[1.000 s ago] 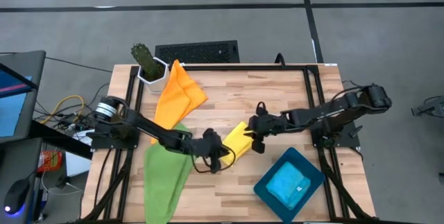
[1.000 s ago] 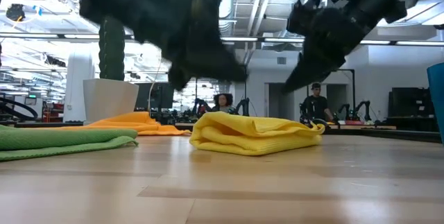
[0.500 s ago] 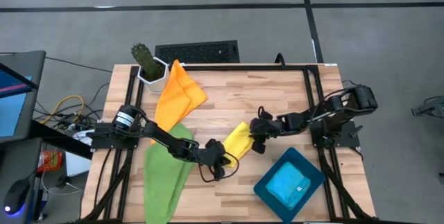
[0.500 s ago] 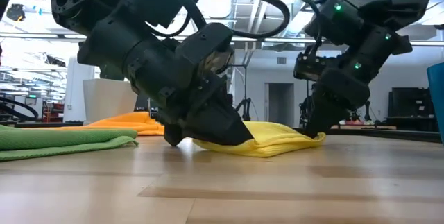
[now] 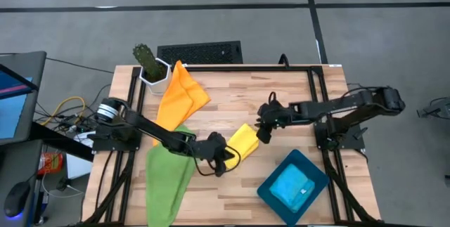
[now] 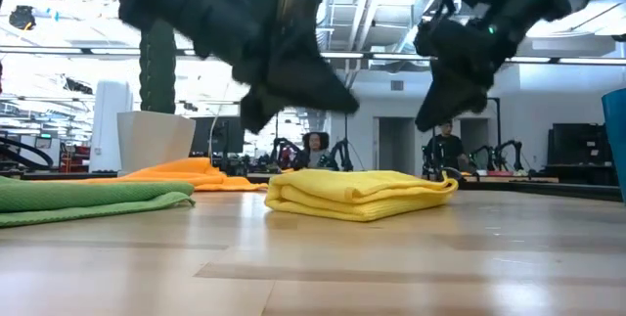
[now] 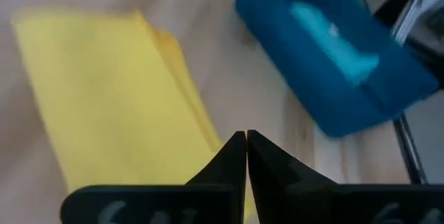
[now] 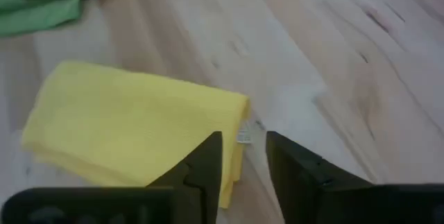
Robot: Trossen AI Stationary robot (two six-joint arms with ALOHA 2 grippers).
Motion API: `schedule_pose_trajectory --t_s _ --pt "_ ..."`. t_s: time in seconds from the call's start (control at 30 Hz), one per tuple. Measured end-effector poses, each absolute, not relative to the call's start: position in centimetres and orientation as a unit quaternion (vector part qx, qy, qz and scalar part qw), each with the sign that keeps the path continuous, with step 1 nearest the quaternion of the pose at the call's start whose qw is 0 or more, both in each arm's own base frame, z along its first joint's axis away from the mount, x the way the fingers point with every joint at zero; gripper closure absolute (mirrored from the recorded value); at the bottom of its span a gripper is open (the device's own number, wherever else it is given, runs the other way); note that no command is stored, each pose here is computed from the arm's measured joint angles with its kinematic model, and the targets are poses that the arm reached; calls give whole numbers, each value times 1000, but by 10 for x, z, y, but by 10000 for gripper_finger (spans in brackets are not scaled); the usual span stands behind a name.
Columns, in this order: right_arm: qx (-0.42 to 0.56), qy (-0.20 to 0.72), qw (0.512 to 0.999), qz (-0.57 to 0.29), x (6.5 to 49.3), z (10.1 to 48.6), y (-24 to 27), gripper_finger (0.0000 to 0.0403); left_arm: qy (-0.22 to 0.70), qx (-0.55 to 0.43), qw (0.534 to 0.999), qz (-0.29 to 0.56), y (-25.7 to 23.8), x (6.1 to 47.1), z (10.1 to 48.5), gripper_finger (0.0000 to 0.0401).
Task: Fold microfiber towels
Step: Put the folded yellow microfiber towel into the blue bin
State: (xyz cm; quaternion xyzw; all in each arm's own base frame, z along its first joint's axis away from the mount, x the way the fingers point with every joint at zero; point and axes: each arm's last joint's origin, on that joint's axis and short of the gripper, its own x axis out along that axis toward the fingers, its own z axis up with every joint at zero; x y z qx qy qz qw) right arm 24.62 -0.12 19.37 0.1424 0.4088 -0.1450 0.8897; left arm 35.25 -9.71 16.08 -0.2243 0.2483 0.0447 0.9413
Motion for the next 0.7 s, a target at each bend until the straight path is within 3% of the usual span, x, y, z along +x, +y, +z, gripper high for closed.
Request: schedule_pose_trajectory --t_s 0.2,0.33,0.47,0.7 --pt "112 491 853 -140 269 200 -7 176 276 -195 939 67 -84 345 170 364" --pt "159 523 824 -151 289 187 -14 126 281 -219 934 38 -79 345 177 323" --pt "211 562 777 -188 300 160 -17 112 279 -224 933 37 -76 340 187 277" --pt "214 581 760 -195 312 130 -18 114 275 -207 935 89 -69 325 209 220"
